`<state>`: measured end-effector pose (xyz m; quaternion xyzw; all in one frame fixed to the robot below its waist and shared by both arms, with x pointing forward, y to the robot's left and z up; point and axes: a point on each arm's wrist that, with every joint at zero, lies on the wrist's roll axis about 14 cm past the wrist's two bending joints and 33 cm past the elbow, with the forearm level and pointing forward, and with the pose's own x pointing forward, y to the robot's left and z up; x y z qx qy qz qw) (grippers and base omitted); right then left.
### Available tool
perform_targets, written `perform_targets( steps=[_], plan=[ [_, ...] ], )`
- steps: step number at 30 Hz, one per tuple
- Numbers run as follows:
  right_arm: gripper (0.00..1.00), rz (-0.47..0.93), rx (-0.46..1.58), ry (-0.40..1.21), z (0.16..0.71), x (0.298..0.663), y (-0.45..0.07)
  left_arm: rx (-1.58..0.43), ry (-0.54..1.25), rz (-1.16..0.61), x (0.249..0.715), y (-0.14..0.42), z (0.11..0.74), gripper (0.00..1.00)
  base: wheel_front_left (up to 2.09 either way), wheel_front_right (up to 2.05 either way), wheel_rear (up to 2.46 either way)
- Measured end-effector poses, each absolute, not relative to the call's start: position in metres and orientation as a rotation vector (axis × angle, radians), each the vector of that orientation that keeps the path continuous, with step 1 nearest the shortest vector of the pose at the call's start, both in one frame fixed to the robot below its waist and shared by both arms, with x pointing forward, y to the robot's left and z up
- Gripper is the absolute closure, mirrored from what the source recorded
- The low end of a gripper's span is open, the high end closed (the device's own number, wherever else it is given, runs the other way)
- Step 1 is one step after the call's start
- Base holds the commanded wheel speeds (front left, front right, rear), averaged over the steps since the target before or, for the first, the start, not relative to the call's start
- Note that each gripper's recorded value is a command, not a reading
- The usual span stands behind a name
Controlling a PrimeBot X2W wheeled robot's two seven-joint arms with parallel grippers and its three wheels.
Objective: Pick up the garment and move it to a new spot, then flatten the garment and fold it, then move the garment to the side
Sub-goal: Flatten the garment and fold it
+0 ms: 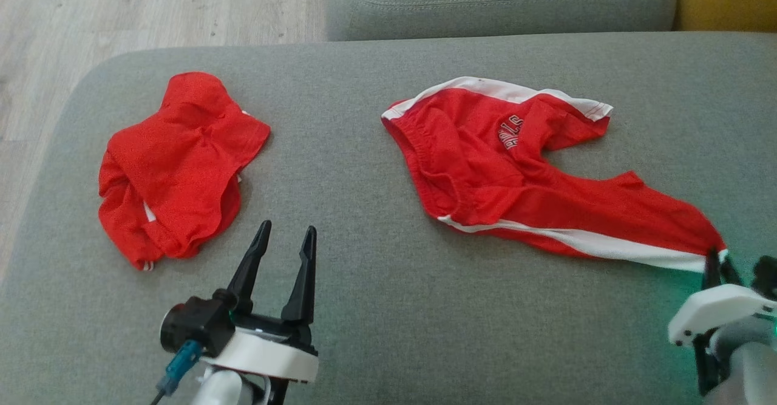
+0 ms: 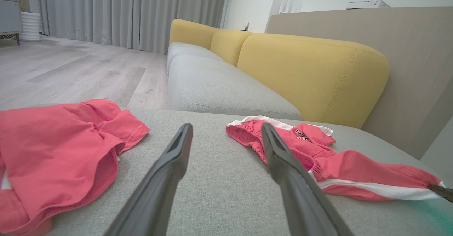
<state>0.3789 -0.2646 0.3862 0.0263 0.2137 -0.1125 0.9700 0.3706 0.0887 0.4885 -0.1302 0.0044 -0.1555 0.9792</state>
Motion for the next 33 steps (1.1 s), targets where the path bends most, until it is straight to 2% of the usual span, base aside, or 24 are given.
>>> perform_targets(
  steps=[1, 5, 9, 13, 23, 28, 33],
  plan=[
    [0.0, -0.234, 0.044, 0.425, 0.388, 0.378, -0.268, -0.262, 0.009, -0.316, 0.371, 0.088, 0.489, 0.0, 0.0, 0.0, 0.0],
    [0.0, -0.189, 0.037, 0.317, 0.409, 0.392, -0.256, -0.264, 0.015, -0.312, 0.368, 0.089, 0.486, 0.0, 0.0, 0.0, 0.0],
    [0.0, -0.017, 0.067, 0.163, 0.444, 0.417, -0.199, -0.263, 0.024, -0.296, 0.363, 0.093, 0.483, 0.0, 0.0, 0.0, 0.0],
    [0.0, 0.163, 0.068, 0.085, 0.464, 0.419, -0.14, -0.261, 0.018, -0.274, 0.361, 0.101, 0.484, 0.0, 0.0, 0.0, 0.0],
    [0.0, 0.476, 0.015, 0.131, 0.443, 0.391, -0.044, -0.27, 0.042, -0.21, 0.353, 0.119, 0.475, 0.0, 0.0, 0.0, 0.0],
    [0.0, 0.566, -0.04, 0.201, 0.418, 0.386, -0.022, -0.269, 0.062, -0.183, 0.353, 0.127, 0.468, 0.0, 0.0, 0.0, 0.0],
    [0.0, 0.621, -0.102, 0.247, 0.403, 0.398, -0.014, -0.264, 0.074, -0.171, 0.356, 0.131, 0.465, 0.0, 0.0, 0.0, 0.0]
  ],
)
